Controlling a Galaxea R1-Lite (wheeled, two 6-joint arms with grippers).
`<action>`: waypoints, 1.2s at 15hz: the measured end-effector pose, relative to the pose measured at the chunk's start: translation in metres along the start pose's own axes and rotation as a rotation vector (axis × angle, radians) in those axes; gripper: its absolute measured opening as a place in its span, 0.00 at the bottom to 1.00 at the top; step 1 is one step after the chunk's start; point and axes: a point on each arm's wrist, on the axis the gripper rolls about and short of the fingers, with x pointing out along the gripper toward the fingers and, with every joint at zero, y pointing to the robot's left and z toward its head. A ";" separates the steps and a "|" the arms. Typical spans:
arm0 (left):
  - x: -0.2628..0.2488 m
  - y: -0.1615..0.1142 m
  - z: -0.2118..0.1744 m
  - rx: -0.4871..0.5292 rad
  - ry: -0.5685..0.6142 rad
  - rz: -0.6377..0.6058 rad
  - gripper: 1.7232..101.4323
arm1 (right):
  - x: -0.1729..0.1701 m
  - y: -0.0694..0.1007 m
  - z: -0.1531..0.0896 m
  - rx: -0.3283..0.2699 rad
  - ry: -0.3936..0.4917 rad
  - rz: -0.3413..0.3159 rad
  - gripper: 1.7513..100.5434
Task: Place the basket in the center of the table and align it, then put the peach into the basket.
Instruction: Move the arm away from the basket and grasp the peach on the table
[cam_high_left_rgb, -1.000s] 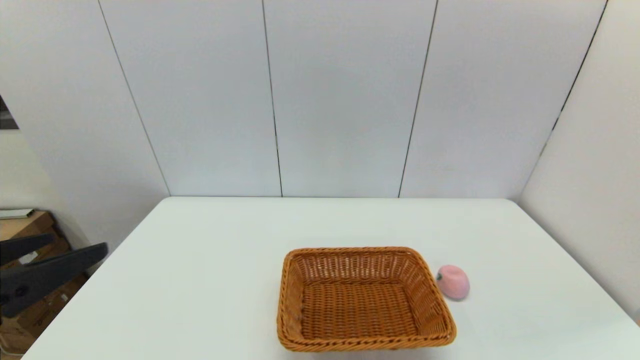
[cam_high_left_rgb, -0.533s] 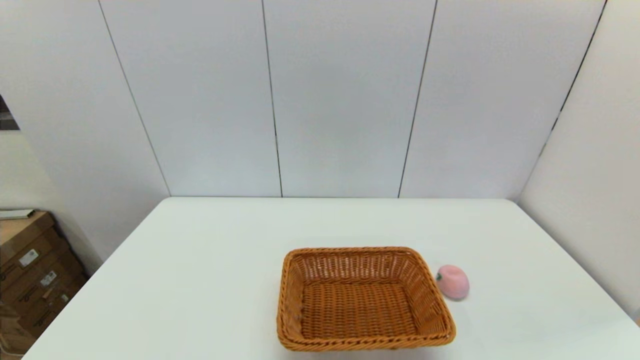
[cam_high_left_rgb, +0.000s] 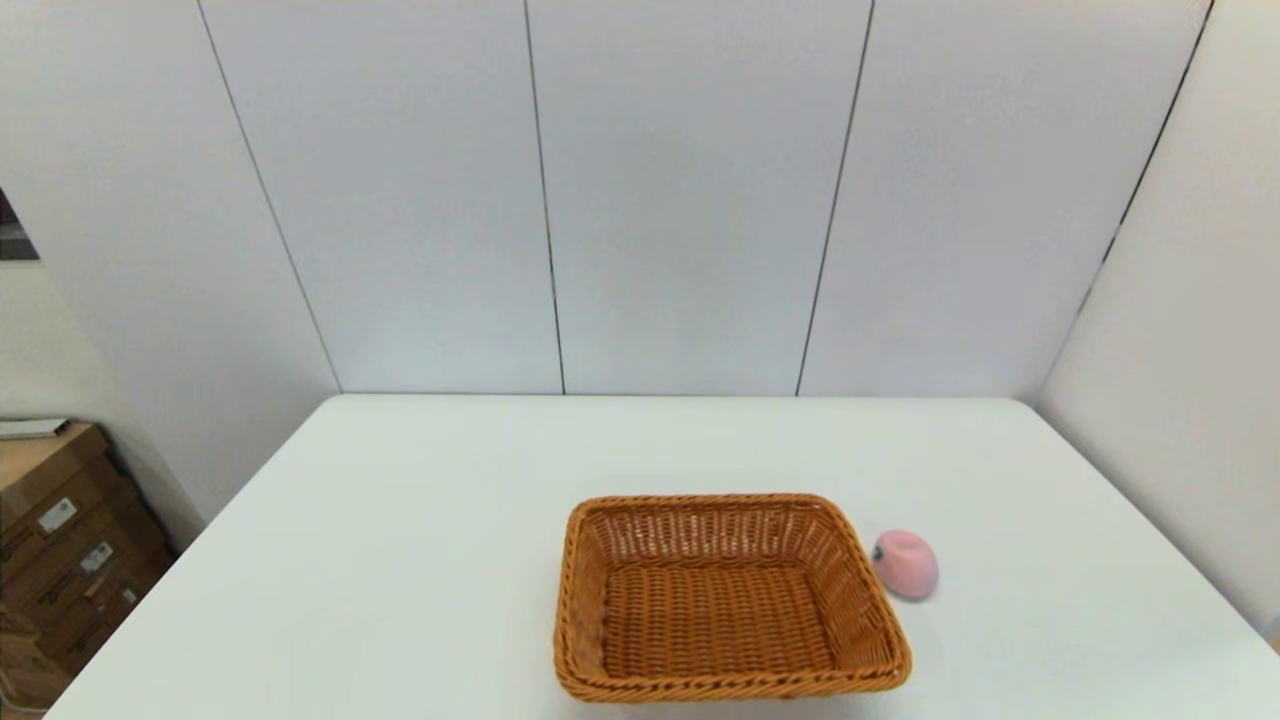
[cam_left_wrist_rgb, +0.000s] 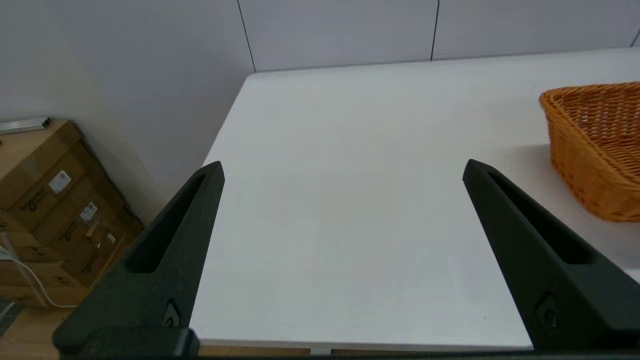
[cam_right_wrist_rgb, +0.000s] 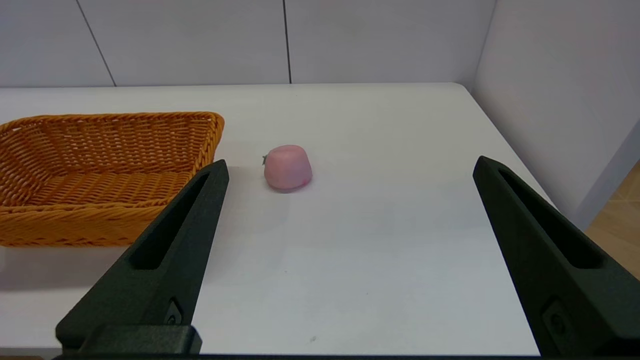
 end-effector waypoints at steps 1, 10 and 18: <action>0.003 -0.001 -0.007 -0.006 -0.032 -0.009 0.96 | 0.000 0.000 0.000 0.000 0.000 -0.001 0.96; 0.007 -0.002 -0.020 -0.094 -0.052 -0.029 0.96 | 0.009 0.001 0.021 -0.078 0.225 0.046 0.96; 0.007 -0.002 -0.021 -0.111 -0.048 -0.027 0.96 | 0.172 0.008 0.059 -0.137 0.803 0.113 0.96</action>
